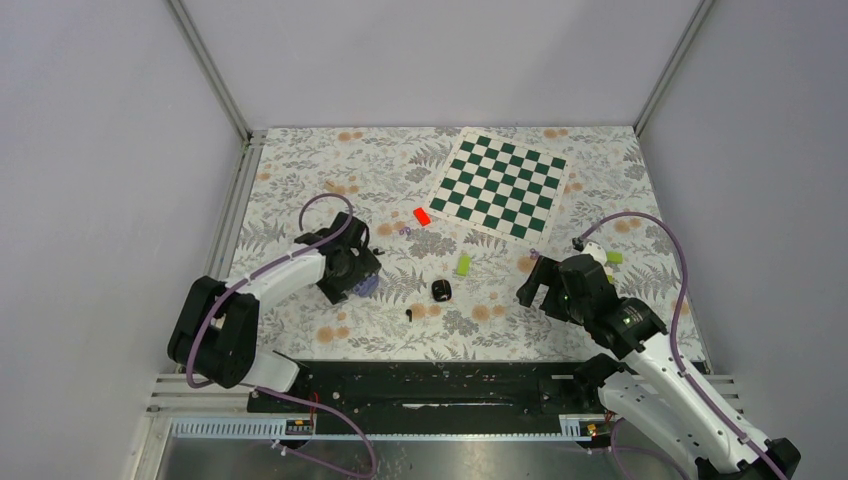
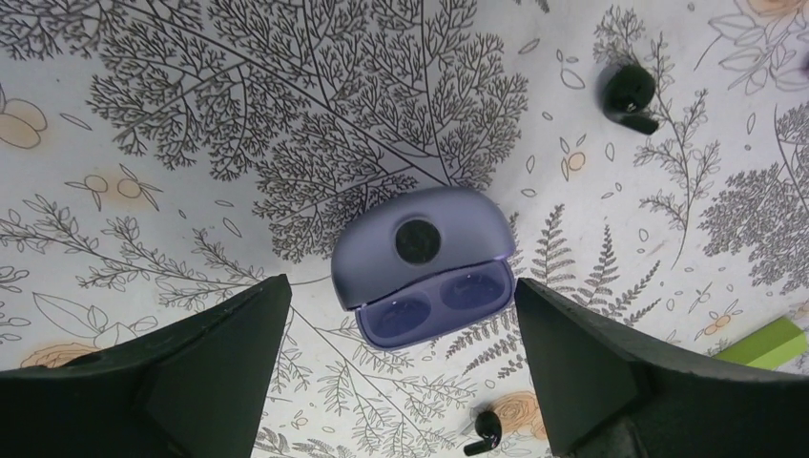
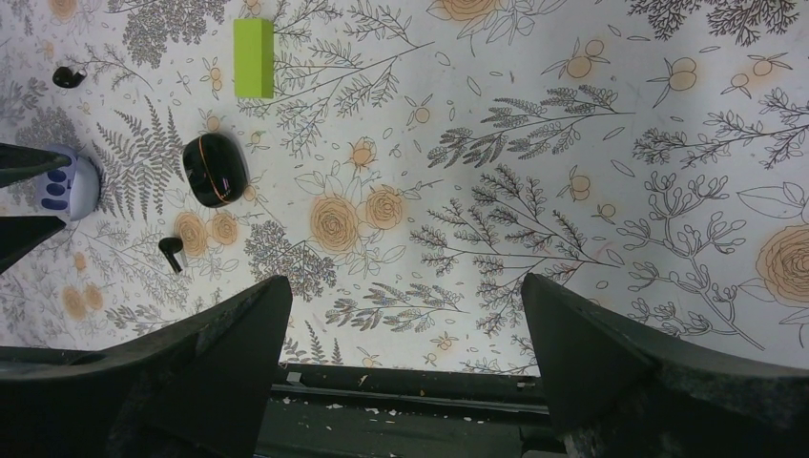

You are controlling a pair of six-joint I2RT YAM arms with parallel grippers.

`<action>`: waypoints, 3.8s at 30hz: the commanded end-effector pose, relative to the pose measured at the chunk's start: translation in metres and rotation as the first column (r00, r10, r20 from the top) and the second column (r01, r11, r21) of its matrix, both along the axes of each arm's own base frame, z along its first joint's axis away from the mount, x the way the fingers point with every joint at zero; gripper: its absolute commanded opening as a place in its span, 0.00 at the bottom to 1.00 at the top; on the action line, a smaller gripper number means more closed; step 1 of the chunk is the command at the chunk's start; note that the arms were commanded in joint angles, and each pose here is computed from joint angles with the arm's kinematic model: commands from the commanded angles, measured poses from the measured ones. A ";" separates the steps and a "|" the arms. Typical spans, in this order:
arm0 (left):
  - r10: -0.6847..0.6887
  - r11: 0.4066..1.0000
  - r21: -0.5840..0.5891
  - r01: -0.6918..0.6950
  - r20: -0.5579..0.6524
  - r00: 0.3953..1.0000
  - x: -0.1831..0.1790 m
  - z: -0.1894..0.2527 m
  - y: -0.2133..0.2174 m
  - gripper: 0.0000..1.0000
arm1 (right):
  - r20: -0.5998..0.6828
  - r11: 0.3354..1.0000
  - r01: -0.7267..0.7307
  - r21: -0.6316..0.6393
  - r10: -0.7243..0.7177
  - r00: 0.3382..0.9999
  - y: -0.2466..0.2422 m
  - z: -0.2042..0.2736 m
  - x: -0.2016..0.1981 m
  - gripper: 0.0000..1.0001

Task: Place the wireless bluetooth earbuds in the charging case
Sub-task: Pick up the charging case at the center of the board.

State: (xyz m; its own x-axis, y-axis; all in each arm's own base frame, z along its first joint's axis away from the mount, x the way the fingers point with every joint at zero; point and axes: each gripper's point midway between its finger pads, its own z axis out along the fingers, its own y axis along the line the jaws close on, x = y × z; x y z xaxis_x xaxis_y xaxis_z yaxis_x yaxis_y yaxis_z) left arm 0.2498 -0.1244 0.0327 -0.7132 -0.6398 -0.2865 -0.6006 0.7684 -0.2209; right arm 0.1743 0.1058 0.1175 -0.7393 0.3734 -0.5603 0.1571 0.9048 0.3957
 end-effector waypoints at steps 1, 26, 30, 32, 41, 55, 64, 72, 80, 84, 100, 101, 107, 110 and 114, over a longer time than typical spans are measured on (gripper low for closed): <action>0.040 0.999 -0.035 -0.038 0.054 0.998 0.019 0.006 0.000 0.89 | 0.000 1.000 0.017 -0.004 -0.017 1.000 -0.003 -0.001 -0.001 0.99; 0.093 0.995 -0.044 -0.094 -0.025 0.995 0.018 -0.012 0.006 0.73 | 0.000 1.000 0.020 0.009 -0.020 1.000 0.000 -0.001 0.001 0.99; 0.090 0.995 -0.048 -0.090 -0.019 0.996 0.019 -0.006 0.005 0.62 | -0.001 1.000 0.023 0.008 -0.023 1.000 -0.001 -0.001 0.001 0.99; 0.085 0.995 -0.055 -0.085 -0.012 0.996 0.019 -0.002 0.004 0.58 | 0.000 1.000 0.023 0.011 -0.023 1.000 -0.001 -0.001 0.001 0.99; 0.044 0.987 -0.158 -0.039 0.028 0.999 0.017 0.028 -0.011 0.52 | 0.007 0.995 -0.004 0.101 0.003 1.000 0.020 0.013 0.009 0.99; -0.002 0.859 -0.508 0.066 0.127 0.992 0.019 0.117 -0.081 0.51 | 0.344 0.719 -0.418 0.555 0.259 0.903 0.184 0.110 0.036 0.93; -0.038 0.796 -0.596 0.101 0.117 0.992 0.013 0.146 -0.097 0.50 | 0.654 0.544 -0.617 0.569 0.154 0.740 0.195 0.141 0.027 0.84; -0.077 0.755 -0.645 0.118 0.092 0.993 0.008 0.158 -0.108 0.49 | 0.718 0.397 -0.699 0.594 0.129 0.684 0.211 0.151 0.020 0.93; -0.093 0.728 -0.672 0.136 0.101 0.991 0.005 0.172 -0.111 0.48 | 0.729 0.439 -0.705 0.558 0.147 0.669 0.227 0.123 0.031 0.89; -0.098 0.722 -0.678 0.140 0.101 0.990 0.003 0.174 -0.112 0.48 | 0.754 0.442 -0.734 0.515 0.173 0.633 0.231 0.123 0.028 0.88; -0.103 0.705 -0.692 0.157 0.118 0.988 0.002 0.184 -0.115 0.42 | 0.762 0.455 -0.767 0.453 0.250 0.598 0.252 0.102 0.035 0.87; -0.104 0.704 -0.692 0.158 0.120 0.987 0.002 0.185 -0.114 0.42 | 0.762 0.448 -0.771 0.453 0.254 0.596 0.253 0.103 0.035 0.87; -0.101 0.695 -0.701 0.159 0.124 0.987 0.002 0.188 -0.116 0.42 | 0.759 0.420 -0.781 0.462 0.268 0.593 0.265 0.105 0.038 0.83; -0.101 0.692 -0.703 0.163 0.128 0.987 0.001 0.191 -0.116 0.41 | 0.759 0.432 -0.775 0.461 0.260 0.597 0.265 0.104 0.042 0.79; -0.094 0.692 -0.703 0.163 0.136 0.986 0.000 0.193 -0.114 0.41 | 0.754 0.440 -0.768 0.465 0.258 0.604 0.265 0.101 0.043 0.74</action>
